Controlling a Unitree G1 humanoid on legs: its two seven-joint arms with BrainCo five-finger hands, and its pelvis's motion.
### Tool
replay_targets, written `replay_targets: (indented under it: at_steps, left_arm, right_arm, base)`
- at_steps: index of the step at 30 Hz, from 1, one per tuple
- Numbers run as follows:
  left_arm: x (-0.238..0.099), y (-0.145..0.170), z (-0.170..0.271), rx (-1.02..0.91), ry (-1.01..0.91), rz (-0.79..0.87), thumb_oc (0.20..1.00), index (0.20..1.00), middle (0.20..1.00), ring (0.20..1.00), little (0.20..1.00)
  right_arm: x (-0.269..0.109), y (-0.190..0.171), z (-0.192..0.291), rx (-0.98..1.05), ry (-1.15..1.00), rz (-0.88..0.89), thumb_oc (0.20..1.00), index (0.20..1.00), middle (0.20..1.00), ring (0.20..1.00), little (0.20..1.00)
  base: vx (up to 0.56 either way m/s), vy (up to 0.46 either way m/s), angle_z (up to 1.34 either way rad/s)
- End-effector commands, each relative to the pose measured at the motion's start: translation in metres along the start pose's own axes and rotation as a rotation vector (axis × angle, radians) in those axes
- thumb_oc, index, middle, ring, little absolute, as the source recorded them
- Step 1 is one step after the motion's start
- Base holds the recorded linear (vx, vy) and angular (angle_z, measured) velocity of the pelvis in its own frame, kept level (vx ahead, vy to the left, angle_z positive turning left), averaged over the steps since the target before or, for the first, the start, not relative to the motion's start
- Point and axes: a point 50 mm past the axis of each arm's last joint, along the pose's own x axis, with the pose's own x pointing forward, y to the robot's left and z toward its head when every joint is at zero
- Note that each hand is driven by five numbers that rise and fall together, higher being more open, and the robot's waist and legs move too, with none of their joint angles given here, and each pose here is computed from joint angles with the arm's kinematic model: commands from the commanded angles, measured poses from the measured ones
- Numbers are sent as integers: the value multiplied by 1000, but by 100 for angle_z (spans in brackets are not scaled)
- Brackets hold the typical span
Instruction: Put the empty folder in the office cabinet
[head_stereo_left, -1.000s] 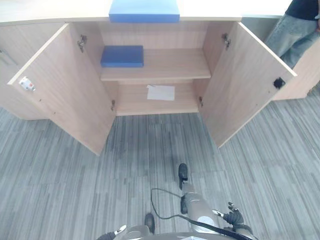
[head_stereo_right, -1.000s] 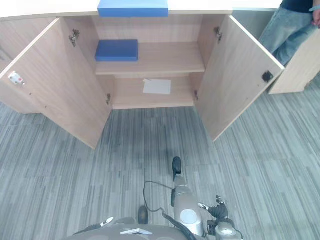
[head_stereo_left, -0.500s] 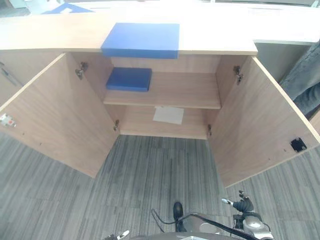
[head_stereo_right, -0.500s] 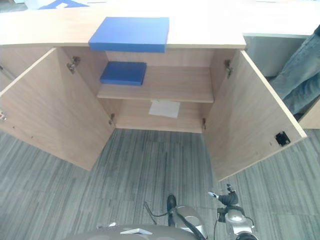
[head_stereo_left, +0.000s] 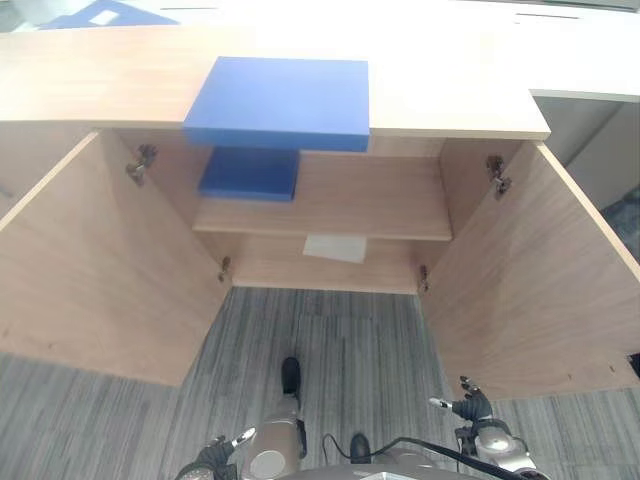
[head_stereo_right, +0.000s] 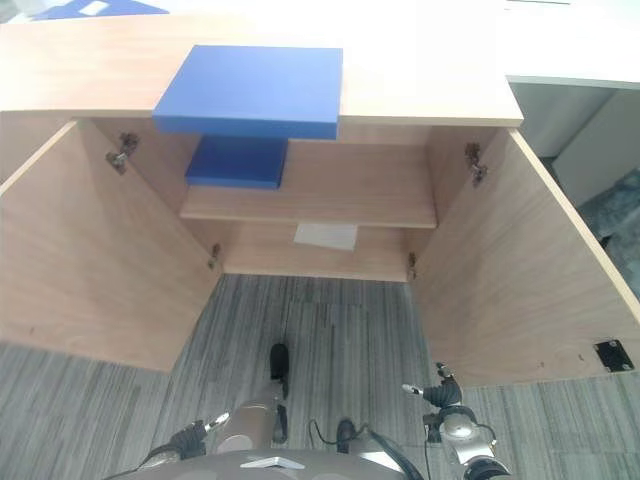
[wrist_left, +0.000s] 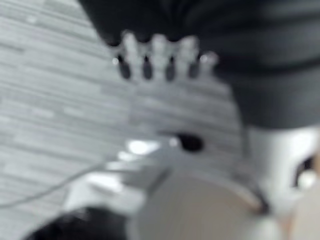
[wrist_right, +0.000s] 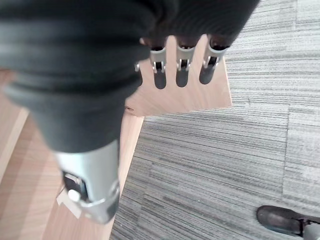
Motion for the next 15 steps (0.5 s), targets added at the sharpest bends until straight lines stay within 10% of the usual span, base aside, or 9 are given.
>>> replay_targets:
  at_steps: [1,15]
  left_arm:
    - [1,-1,12,53,-20,13,1000,1000,1000,1000,1000]
    - [-4,17,36,142,-89,55,1000,1000,1000,1000,1000]
  right_arm:
    - [-3,-11,7,-28,-55,-34,1000,1000,1000,1000,1000]
    - [3,7,32,-227,-161,-5,1000,1000,1000,1000,1000]
  base:
    - [214,244,-78]
    - [78,71,-22]
